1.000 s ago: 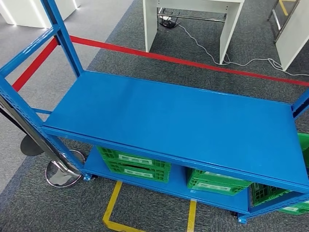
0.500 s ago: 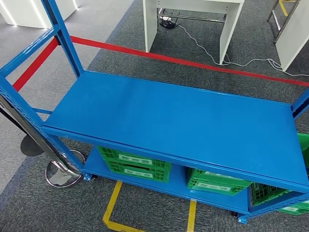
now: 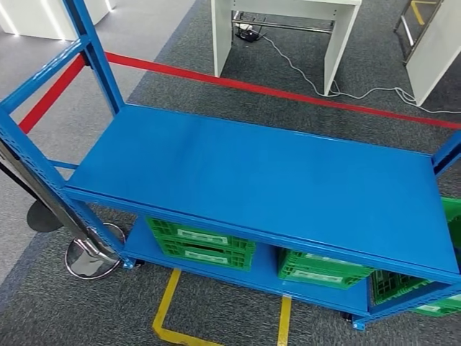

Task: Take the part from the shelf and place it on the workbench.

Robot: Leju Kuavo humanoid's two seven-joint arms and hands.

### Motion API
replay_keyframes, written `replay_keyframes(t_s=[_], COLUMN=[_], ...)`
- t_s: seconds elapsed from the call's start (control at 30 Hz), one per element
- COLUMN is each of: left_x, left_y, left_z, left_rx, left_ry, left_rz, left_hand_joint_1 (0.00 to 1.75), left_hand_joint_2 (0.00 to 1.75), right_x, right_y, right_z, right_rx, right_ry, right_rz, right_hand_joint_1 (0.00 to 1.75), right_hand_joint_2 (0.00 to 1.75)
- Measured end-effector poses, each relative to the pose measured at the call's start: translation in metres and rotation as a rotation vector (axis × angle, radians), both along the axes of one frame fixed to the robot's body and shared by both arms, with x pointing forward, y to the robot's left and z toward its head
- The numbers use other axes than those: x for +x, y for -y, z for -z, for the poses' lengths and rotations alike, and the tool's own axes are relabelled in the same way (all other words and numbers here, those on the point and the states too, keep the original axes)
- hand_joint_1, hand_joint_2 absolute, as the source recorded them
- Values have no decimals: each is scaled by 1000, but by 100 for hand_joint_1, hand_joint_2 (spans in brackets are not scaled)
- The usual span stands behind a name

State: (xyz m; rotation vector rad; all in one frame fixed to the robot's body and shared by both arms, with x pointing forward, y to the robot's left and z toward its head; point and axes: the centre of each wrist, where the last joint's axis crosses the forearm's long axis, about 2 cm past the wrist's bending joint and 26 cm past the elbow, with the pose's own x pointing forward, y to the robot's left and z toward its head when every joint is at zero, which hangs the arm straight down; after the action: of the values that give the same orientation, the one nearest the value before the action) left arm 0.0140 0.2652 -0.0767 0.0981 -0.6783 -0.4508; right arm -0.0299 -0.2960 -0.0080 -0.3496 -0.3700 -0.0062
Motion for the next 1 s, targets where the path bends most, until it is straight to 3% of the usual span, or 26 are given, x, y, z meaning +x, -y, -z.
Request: replay_keyframes(t_s=[0.77, 0.8, 0.9, 0.93, 1.0], left_x=[-1, -1, -2, -1, 1], left_y=[-2, -2, -2, -1, 0], left_z=[0, 0, 0, 0, 0], left_rx=[5, 5, 4, 5, 1], left_ry=[-2, -2, -6, -9, -15], left_rz=[-2, -2, -2, -5, -19], left_hand_joint_1=[0, 0, 0, 0, 0], left_hand_joint_2=[0, 44, 175, 175, 175], right_x=[2, 2, 2, 3, 5], right_y=[1, 1, 0, 0, 1], right_z=[0, 0, 0, 0, 2], right_rx=[-13, -13, -13, -13, -18], right_ry=[19, 19, 10, 6, 4], right_rz=[-6, -6, -5, -6, -12], right_hand_joint_1=[0, 0, 0, 0, 0], right_hand_joint_2=[0, 0, 131, 175, 175])
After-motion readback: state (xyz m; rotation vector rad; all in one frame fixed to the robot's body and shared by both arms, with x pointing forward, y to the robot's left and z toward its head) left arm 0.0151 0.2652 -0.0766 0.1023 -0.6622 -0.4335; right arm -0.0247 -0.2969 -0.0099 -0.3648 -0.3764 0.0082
